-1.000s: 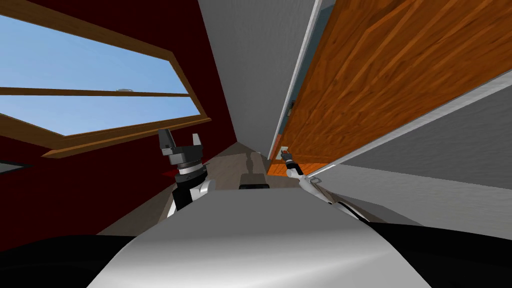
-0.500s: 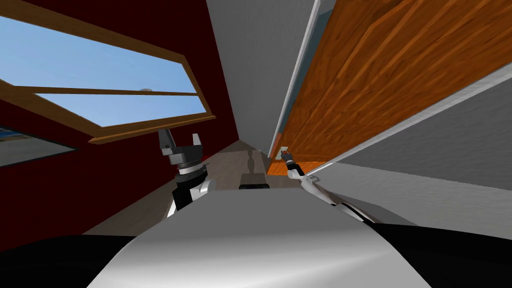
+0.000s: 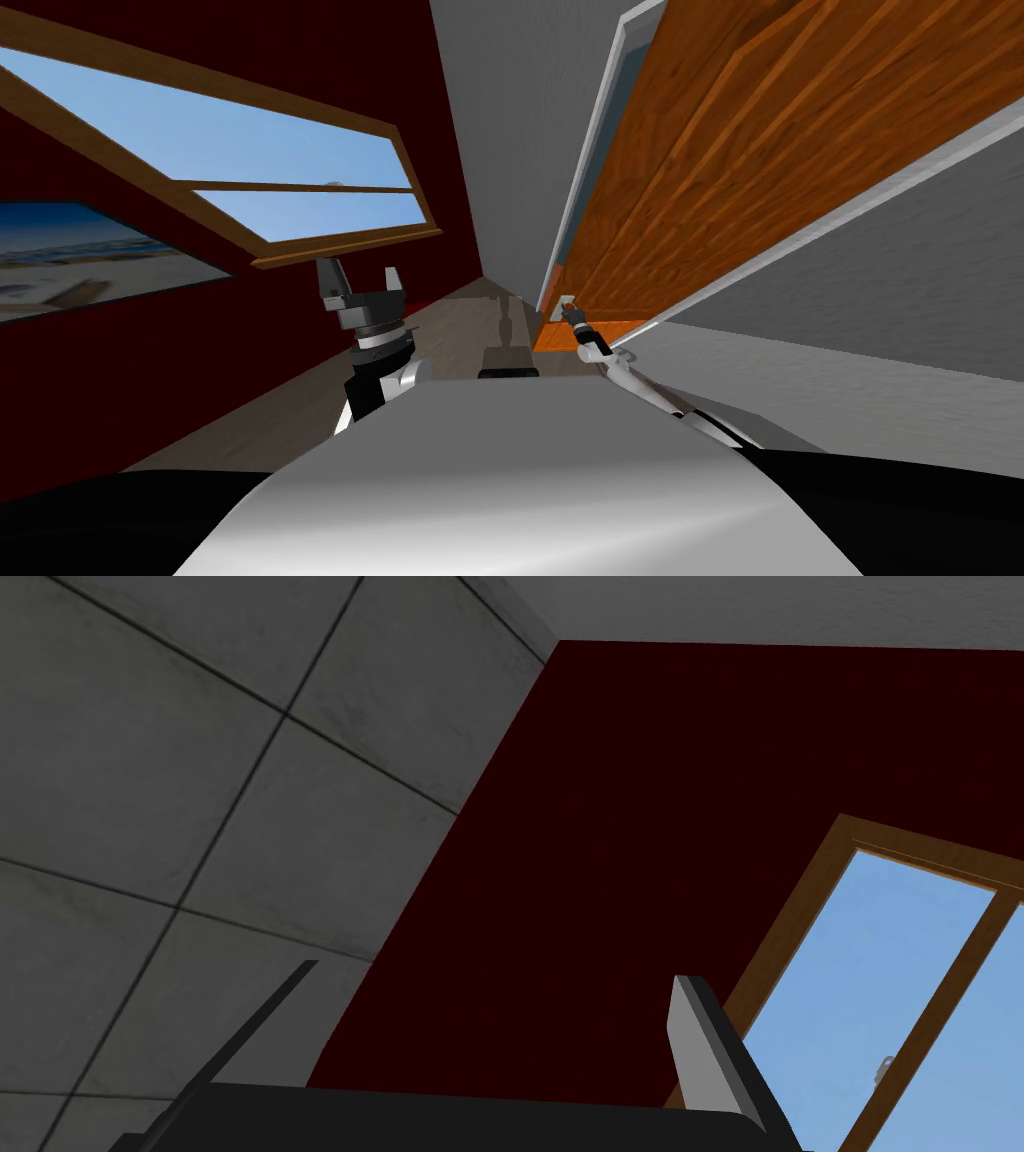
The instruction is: Pull the door open
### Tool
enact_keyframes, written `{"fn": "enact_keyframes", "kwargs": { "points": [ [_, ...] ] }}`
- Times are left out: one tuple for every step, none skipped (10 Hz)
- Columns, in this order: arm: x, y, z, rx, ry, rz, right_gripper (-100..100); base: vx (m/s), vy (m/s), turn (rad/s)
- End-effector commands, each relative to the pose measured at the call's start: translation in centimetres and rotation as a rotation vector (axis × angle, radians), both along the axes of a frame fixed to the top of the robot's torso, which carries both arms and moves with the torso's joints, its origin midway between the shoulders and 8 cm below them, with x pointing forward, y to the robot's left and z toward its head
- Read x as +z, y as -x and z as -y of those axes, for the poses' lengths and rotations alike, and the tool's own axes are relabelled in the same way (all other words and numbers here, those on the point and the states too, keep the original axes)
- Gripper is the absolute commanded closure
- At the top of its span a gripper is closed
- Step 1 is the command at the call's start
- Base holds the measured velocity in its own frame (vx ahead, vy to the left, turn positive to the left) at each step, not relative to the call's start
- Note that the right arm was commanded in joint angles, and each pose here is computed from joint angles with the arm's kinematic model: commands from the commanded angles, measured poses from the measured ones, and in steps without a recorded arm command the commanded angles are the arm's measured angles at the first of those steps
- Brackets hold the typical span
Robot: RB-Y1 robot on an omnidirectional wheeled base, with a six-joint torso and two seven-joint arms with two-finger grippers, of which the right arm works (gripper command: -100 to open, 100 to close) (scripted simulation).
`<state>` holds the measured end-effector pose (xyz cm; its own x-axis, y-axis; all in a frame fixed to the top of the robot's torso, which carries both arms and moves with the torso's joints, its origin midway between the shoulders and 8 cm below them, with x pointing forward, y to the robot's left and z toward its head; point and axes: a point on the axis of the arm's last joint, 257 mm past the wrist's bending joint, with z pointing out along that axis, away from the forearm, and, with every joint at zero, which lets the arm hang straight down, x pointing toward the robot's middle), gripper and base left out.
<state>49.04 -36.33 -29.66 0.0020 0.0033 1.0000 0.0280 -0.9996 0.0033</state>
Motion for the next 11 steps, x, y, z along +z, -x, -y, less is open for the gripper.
{"fn": "enact_keyframes", "kwargs": {
  "points": [
    [0.0,0.4,-0.3,0.020,-0.003,0.002,100,-0.216,-0.082,0.107],
    [0.1,0.2,-0.2,0.011,0.000,0.002,100,-0.098,-0.033,0.028],
    [-0.1,0.7,-0.4,0.029,0.000,-0.001,100,-0.132,-0.043,0.111],
    [-0.1,0.8,-0.4,0.033,0.000,0.000,100,-0.188,-0.070,0.100],
    [-0.1,1.0,-0.5,0.043,0.000,0.001,100,-0.181,-0.105,0.121],
    [0.0,1.3,-0.5,0.053,0.000,0.002,100,-0.171,-0.109,0.138],
    [0.0,1.6,-0.6,0.064,0.000,0.002,100,-0.201,-0.078,0.136],
    [0.0,1.7,-0.6,0.069,0.000,0.003,100,-0.193,-0.090,0.088],
    [0.0,2.0,-0.7,0.080,-0.001,0.003,100,-0.195,-0.093,0.108],
    [0.0,2.3,-0.8,0.090,-0.002,0.003,100,-0.188,-0.096,0.111],
    [0.0,2.6,-0.8,0.099,-0.002,0.003,100,-0.178,-0.100,0.103]
  ]
}}
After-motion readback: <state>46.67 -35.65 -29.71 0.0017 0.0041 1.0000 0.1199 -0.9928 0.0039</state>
